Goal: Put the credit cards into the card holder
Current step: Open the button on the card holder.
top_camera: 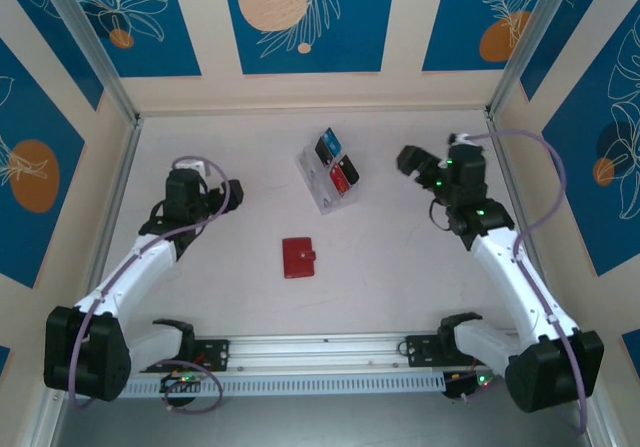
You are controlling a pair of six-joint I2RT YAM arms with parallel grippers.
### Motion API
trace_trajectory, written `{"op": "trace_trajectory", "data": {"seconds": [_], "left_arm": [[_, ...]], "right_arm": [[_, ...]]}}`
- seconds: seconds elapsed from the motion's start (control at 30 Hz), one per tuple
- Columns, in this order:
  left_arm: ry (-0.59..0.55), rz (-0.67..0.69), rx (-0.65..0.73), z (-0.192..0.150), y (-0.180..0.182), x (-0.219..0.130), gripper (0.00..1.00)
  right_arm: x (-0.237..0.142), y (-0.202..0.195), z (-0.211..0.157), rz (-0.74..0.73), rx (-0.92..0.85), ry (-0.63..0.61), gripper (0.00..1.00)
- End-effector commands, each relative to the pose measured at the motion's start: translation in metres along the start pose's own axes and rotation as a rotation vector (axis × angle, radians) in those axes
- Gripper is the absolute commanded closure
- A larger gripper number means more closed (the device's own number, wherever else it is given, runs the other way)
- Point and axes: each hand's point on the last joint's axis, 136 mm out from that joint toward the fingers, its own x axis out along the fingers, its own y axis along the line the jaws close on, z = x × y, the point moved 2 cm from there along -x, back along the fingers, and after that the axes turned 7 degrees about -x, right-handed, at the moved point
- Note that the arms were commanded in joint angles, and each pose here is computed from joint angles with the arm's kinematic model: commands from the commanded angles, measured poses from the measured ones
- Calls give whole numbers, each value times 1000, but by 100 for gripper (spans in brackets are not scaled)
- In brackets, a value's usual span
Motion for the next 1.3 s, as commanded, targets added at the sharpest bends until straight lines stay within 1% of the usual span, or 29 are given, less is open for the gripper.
{"op": "trace_trajectory", "data": {"seconds": [0.0,0.13,0.17,0.23,0.3,0.37,0.43,0.5,0.63,0.77,1.0,1.13,1.27], "left_arm": [[202,-160,-60,-48,-28,-1,33],[330,-255,-89,-87,-49,7,65],[348,-273,-96,-93,-53,8,71],[377,-309,-97,-106,-63,10,85],[414,-338,-88,-118,-73,14,93],[456,-353,-86,-132,-78,18,97],[486,-362,-99,-145,-81,25,100],[517,-361,-98,-157,-81,31,100],[547,-329,-112,-174,-71,44,100],[561,-294,-117,-186,-59,49,100],[575,-267,-127,-204,-42,47,100],[574,-263,-127,-209,-38,46,100],[576,-258,-119,-212,-37,46,100]], "right_arm": [[-3,11,-67,-55,-139,253,14],[1,56,-118,39,-233,388,32],[3,64,-128,45,-255,414,35],[8,83,-149,61,-310,461,46],[15,99,-168,77,-348,507,50],[24,110,-184,81,-379,556,52],[32,122,-198,96,-399,595,52],[39,132,-209,124,-404,629,52],[53,144,-230,137,-432,686,52],[64,152,-246,157,-443,729,52],[79,157,-270,130,-497,773,55],[81,154,-281,102,-520,795,55],[79,152,-294,105,-528,826,55]]}}
